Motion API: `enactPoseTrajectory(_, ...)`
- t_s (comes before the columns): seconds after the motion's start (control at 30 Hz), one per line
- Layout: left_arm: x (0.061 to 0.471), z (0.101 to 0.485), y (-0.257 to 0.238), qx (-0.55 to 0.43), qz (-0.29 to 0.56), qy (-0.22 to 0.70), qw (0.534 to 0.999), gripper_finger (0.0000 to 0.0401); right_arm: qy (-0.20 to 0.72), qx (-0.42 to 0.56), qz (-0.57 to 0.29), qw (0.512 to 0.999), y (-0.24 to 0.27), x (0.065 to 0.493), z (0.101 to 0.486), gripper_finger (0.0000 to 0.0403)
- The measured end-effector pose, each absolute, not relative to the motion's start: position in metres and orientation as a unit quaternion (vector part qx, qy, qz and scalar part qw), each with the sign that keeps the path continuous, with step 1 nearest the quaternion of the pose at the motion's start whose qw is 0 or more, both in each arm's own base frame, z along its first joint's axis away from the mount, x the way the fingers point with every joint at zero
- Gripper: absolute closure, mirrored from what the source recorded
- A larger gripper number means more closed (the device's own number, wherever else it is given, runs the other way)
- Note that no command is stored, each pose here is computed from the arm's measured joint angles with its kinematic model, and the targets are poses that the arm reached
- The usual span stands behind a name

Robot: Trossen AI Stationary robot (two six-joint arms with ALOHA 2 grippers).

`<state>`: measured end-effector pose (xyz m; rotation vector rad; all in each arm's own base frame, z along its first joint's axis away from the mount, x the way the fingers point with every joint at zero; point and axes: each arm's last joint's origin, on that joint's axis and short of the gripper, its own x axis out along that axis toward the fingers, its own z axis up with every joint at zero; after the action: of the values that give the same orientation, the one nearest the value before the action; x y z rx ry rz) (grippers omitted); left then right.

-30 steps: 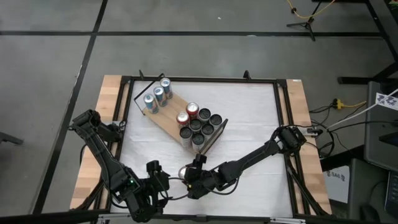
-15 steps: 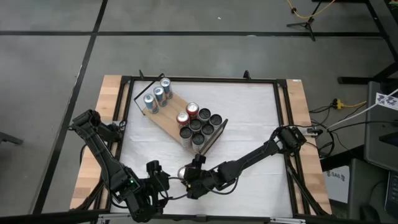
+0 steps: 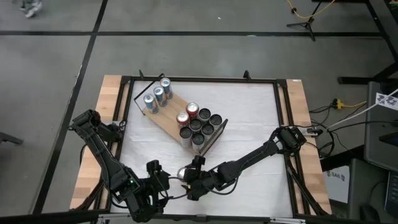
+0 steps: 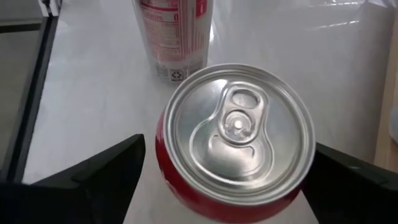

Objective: Place canned beverage on shelf
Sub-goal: Put the red soda can on the shelf aligned with the other red soda cans

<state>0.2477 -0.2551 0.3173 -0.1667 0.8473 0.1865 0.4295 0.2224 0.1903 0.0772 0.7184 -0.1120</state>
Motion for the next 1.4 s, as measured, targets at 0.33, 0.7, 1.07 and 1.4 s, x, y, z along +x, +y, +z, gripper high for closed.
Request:
enactPoseTrajectory(0.33,0.248,0.318,-0.255,-0.081,0.092,0.404,0.906,0.0028,0.348,0.049,-0.054,0.935,0.222,0.429,0.194,0.0022)
enactPoseTrajectory(0.7,0.249,0.319,-0.255,-0.079,0.100,0.389,0.912,0.0028,0.320,0.060,-0.039,0.945,0.219,0.422,0.229,0.0022)
enactPoseTrajectory(1.07,0.263,0.325,-0.254,-0.108,0.129,0.313,0.935,0.0028,0.339,0.027,-0.028,0.940,0.206,0.382,0.291,0.0022)
enactPoseTrajectory(1.4,0.289,0.298,-0.250,-0.102,0.165,0.336,0.922,0.0028,0.374,-0.022,0.005,0.927,0.224,0.338,0.312,0.0022)
